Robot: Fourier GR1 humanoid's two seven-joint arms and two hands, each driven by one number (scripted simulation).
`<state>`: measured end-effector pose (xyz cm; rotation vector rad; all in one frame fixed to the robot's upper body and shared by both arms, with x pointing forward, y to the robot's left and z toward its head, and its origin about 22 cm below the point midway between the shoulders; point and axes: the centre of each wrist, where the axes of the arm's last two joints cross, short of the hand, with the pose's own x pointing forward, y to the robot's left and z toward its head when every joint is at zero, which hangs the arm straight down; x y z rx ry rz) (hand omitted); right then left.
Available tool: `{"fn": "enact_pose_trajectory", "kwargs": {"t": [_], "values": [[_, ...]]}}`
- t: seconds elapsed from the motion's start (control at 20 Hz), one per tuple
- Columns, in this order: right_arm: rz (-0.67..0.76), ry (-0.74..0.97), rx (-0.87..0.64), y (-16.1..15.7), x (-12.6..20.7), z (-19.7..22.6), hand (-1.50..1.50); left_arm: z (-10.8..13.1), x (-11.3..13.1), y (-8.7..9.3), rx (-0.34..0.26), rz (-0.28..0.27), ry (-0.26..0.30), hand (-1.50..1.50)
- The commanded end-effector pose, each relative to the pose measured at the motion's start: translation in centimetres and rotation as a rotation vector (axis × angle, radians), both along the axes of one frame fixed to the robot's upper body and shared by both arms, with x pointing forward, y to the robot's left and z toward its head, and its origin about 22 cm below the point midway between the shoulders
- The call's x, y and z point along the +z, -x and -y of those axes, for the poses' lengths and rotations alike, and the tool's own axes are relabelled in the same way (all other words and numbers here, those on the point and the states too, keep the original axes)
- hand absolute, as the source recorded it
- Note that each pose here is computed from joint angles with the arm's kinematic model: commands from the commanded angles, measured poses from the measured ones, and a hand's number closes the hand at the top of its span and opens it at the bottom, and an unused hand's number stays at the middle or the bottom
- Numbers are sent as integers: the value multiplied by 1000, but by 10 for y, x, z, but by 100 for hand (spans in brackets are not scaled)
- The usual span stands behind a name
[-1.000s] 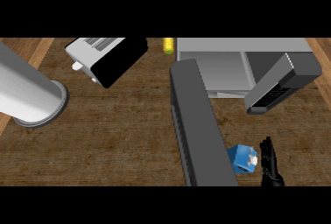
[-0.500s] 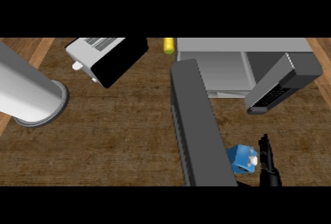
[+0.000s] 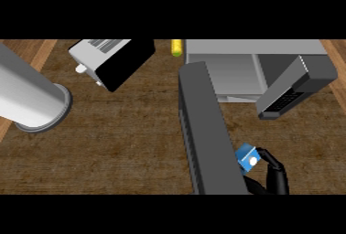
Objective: Pick up the milk, place it into the microwave and close the microwave
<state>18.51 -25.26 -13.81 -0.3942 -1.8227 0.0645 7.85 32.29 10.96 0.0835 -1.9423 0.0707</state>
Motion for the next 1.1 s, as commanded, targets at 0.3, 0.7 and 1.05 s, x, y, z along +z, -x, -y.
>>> {"fn": "enact_pose_trajectory", "kwargs": {"t": [0.3, 0.7, 1.05], "values": [[77, -9, 211, -88, 32, 66, 150, 0, 4, -4, -34, 11, -10, -150], [84, -130, 445, -99, 24, 53, 150, -7, 4, 0, -15, 16, 7, -150], [125, -93, 498, -114, 42, 29, 150, -14, -7, 19, 6, 9, 12, -150]]}}
